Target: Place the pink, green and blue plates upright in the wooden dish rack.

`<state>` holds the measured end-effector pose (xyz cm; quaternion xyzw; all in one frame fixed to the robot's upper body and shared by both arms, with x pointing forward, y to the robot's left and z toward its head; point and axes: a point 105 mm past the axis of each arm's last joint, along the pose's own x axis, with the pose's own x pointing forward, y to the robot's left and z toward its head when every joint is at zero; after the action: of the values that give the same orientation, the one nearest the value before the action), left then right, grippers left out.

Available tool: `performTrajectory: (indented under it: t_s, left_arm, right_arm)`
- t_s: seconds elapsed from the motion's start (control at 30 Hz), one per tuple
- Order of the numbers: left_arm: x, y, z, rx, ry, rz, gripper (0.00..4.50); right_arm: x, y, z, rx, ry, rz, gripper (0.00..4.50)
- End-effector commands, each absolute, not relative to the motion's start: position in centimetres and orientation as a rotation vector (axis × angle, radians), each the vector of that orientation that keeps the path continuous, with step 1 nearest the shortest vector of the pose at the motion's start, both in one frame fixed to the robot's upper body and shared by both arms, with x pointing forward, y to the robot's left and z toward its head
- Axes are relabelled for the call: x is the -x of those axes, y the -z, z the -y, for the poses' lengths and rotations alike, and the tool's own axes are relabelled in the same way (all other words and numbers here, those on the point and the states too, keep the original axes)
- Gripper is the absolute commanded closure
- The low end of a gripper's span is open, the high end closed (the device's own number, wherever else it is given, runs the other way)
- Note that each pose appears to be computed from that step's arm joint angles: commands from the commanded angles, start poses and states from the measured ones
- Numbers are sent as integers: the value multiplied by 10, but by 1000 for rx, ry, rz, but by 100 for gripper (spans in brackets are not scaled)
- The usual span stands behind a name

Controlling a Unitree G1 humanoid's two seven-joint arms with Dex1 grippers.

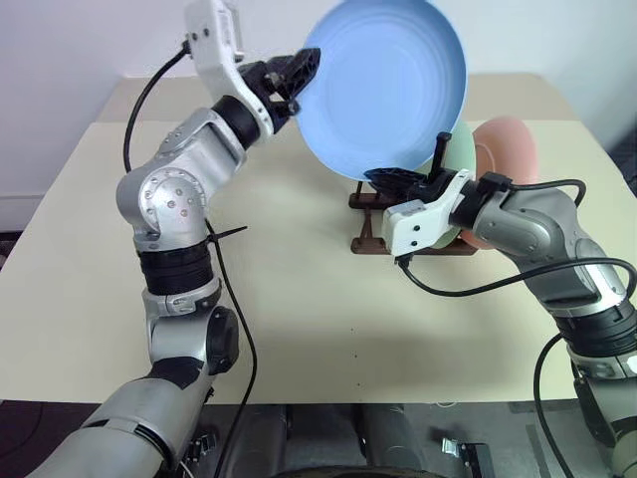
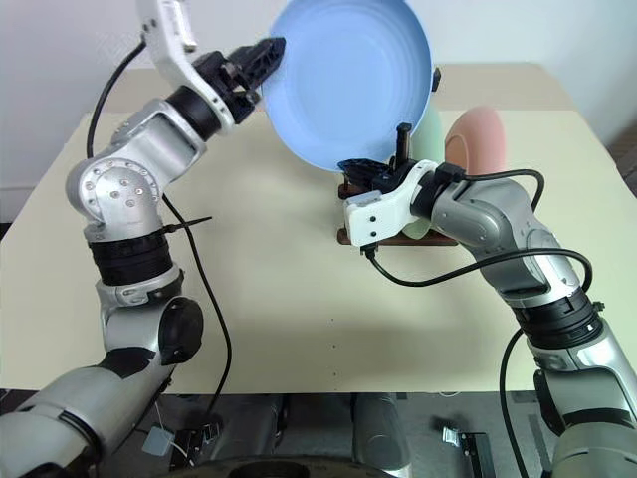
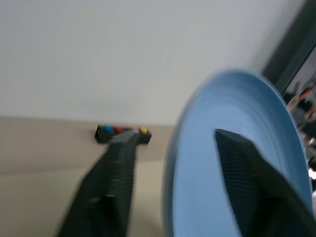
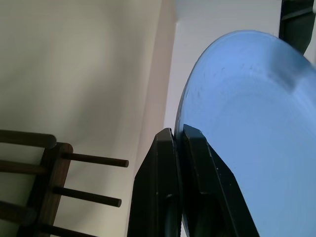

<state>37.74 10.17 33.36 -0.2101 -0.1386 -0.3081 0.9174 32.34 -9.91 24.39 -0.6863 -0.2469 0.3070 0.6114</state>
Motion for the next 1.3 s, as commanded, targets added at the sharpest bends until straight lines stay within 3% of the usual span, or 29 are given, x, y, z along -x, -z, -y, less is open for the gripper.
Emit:
performTrajectory:
  t_s: [0.03,0.23,0.43,0.6,0.87,1.3]
  left_arm:
    - [-380,-339,-166,461,489,419,7]
    - [-391,-297,-214,262,309,372,2]
    - [-369,-210,-160,22,620,124,2]
    - [-354,-173,-139,-70,735,23,2]
    - [-341,-151,-115,-137,873,-14,2]
    - [-333,-146,-105,-182,941,-17,2]
  right_arm:
    - [-316,-269,99,1571,-642,678,450]
    - [-310,-287,92,1453,-646,760,450]
    - [-293,-334,80,1009,-702,864,450]
    - [-272,-356,74,628,-842,871,450]
    - [-261,-349,68,117,-1028,669,450]
    - [-279,-326,80,-341,-932,463,450]
